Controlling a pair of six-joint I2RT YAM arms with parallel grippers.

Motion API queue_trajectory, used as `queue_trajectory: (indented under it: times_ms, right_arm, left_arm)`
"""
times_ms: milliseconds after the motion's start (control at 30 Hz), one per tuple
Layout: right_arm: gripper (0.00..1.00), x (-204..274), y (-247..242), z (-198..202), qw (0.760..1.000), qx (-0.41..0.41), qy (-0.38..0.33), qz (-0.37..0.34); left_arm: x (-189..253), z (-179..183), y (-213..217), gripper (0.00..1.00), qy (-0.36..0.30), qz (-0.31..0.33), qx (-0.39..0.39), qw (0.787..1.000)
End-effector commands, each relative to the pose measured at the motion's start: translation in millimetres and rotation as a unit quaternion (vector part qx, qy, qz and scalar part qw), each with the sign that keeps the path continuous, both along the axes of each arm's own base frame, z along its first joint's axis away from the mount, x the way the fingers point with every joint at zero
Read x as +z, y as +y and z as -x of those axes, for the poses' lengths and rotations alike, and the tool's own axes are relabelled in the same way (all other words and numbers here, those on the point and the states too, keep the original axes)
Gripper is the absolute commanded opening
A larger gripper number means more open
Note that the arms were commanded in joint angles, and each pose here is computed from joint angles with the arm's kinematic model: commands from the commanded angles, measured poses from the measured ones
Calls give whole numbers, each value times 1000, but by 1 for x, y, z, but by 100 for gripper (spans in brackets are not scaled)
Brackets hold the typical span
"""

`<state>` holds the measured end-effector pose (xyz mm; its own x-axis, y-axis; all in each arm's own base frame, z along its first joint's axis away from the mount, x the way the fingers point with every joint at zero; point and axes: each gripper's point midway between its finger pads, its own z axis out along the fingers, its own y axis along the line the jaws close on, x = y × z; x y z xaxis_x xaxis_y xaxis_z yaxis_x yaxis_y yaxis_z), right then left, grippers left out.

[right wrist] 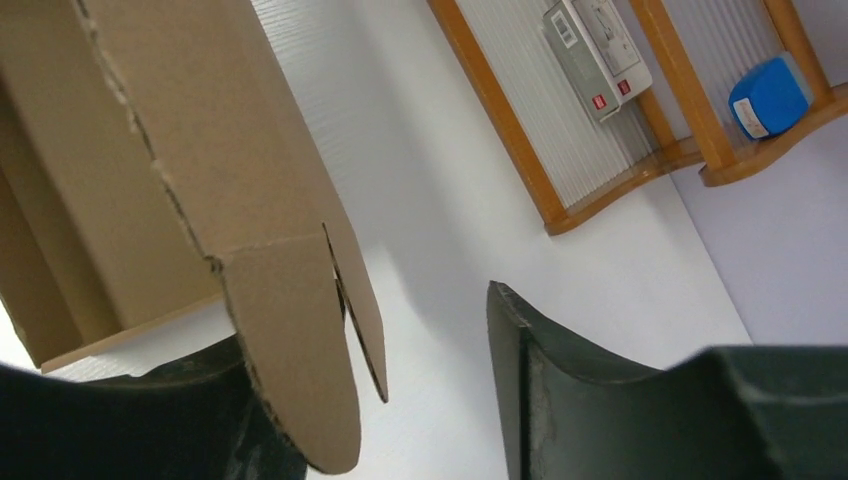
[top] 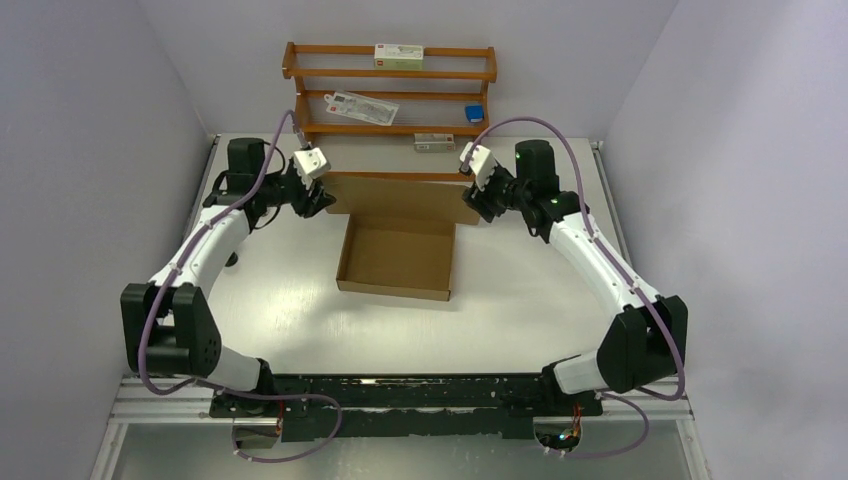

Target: Fold the paper box

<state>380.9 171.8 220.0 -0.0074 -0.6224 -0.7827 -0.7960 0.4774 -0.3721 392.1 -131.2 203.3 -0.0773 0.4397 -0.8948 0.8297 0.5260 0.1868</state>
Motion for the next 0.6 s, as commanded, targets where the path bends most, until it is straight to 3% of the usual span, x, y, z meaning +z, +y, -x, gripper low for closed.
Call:
queue_trajectory:
  times_ms: [0, 300, 567]
  right_arm:
    - [55, 9, 4, -8, 1000, 20, -9, -7]
    - [42, 8, 7, -12, 999, 38, 2, -8]
    - [30, 5, 9, -12, 999, 47, 13, -8]
  left_arm:
    - [14, 4, -12, 48, -23, 34, -84, 996]
    - [7, 0, -16, 38, 10, 50, -99, 994]
    - [5, -2, -15, 22, 16, 47, -92, 994]
